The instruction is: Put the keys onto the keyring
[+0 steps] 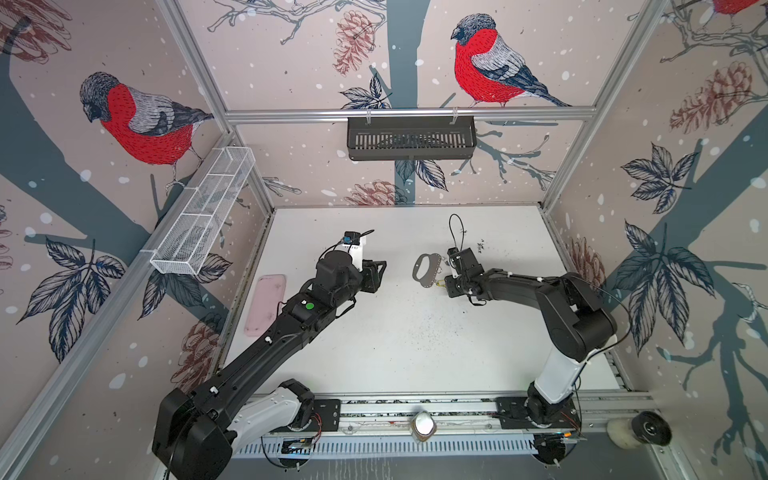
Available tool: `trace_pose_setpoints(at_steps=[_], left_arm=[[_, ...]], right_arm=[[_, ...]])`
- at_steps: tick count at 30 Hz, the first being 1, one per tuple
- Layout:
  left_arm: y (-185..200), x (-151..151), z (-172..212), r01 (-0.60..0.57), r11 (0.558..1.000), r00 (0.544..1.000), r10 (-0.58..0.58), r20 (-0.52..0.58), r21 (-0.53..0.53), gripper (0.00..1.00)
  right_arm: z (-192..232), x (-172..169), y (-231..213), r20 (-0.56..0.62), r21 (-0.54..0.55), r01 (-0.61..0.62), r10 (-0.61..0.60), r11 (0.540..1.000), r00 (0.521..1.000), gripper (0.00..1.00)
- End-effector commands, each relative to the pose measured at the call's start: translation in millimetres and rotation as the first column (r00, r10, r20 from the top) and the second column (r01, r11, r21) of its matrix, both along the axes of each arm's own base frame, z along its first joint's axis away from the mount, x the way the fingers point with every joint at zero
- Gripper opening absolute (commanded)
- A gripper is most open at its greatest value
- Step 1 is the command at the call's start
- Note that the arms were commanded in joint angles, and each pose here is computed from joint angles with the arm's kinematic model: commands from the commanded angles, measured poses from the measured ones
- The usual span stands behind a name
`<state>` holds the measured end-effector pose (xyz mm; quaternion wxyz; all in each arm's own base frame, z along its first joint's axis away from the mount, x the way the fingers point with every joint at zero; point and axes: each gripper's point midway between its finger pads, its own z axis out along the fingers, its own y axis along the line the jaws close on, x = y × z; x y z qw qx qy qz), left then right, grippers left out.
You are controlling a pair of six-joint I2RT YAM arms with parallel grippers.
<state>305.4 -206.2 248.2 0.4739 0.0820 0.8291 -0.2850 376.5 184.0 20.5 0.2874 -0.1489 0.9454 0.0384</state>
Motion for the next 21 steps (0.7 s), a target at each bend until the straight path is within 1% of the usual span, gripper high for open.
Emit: trace_pose_setpoints(at_steps=[1, 5, 8, 10, 12, 15, 17, 21], left_arm=[[1.7, 1.1, 3.1, -0.007, 1.0, 1.0, 0.007, 0.015, 0.008, 0.46], [2.5, 0.7, 5.2, -0.008, 1.0, 1.0, 0.008, 0.016, 0.014, 0.46], [4.3, -0.3, 7.3, -0.011, 1.0, 1.0, 0.011, 0.021, 0.019, 0.46], [6.1, -1.0, 8.3, -0.016, 1.0, 1.0, 0.015, 0.026, 0.024, 0.46], [9.3, -0.3, 10.2, -0.03, 0.999, 0.999, 0.029, 0.036, 0.033, 0.47], [11.6, 0.8, 14.3, -0.041, 0.998, 0.998, 0.039, 0.052, 0.037, 0.47], [11.0, 1.5, 15.8, -0.039, 0.998, 0.998, 0.037, 0.058, 0.04, 0.47], [10.8, 3.5, 17.2, -0.038, 0.998, 0.998, 0.035, 0.061, 0.058, 0.47]], right_arm=[[-5.7, 2.9, -8.6, -0.007, -0.055, 0.016, -0.016, 0.998, 1.0, 0.44], [-6.5, 10.7, -10.0, -0.009, -0.061, 0.031, -0.031, 0.998, 0.999, 0.44], [6.3, 10.3, -11.6, 0.013, -0.043, 0.037, -0.036, 0.998, 0.999, 0.43], [29.8, 9.1, -17.6, 0.054, -0.004, 0.053, -0.052, 0.999, 0.997, 0.44], [65.1, 9.4, -27.8, 0.119, 0.041, 0.073, -0.078, 0.996, 0.99, 0.46], [118.3, 8.3, -46.4, 0.217, 0.109, 0.094, -0.116, 0.99, 0.969, 0.49], [145.8, 6.6, -59.1, 0.264, 0.147, 0.1, -0.136, 0.984, 0.955, 0.5], [176.3, 0.7, -83.7, 0.304, 0.179, 0.131, -0.182, 0.975, 0.935, 0.52]])
